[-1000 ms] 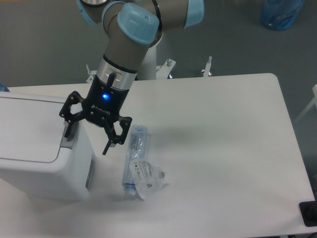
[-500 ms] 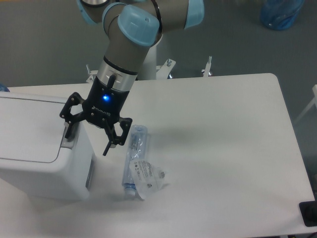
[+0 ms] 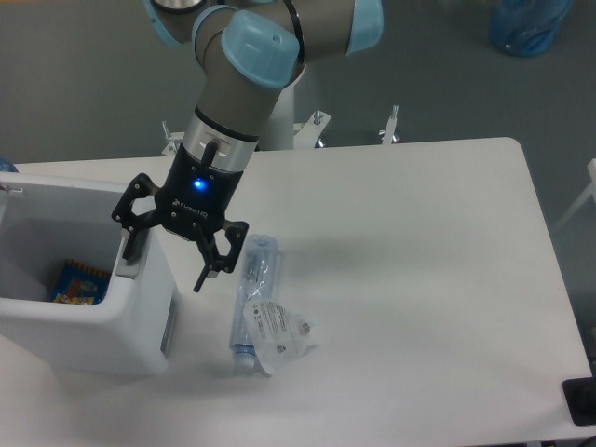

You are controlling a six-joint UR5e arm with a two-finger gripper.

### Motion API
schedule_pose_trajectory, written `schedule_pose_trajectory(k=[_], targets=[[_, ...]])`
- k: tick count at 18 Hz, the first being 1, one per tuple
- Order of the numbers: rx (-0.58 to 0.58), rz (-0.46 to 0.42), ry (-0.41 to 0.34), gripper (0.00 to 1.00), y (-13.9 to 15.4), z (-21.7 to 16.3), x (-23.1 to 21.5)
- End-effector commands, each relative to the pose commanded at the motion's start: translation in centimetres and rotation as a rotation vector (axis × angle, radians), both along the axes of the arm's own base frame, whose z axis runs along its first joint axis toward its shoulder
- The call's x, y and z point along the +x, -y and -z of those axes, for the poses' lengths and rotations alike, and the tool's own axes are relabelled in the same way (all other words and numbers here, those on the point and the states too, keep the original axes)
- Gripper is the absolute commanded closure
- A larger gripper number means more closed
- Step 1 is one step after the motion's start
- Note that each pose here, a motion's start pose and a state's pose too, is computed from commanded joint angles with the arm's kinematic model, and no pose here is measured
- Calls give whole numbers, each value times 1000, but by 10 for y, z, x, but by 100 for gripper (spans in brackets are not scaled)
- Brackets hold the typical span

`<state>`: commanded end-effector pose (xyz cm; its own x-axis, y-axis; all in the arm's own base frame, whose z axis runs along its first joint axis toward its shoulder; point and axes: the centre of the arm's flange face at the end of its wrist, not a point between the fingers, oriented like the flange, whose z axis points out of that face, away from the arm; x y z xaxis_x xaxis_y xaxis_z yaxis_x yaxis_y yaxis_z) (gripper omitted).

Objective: Open the trash can

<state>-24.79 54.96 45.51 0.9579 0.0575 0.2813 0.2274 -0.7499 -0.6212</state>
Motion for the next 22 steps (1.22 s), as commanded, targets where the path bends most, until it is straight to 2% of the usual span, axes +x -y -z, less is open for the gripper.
schedule_pose_trajectory(k=[6,10,13,16,19,22], targets=[[26,1,-22,0,-1,-17,-1],[51,-15,-50,0,-11,-34,-21],[37,-101,-80,0,7,-37,-67],[17,-153,-74,0,17,-18,-114],[12,-124,-117,0,14,-5,-144],[17,-29,-199,0,11,6,-157]])
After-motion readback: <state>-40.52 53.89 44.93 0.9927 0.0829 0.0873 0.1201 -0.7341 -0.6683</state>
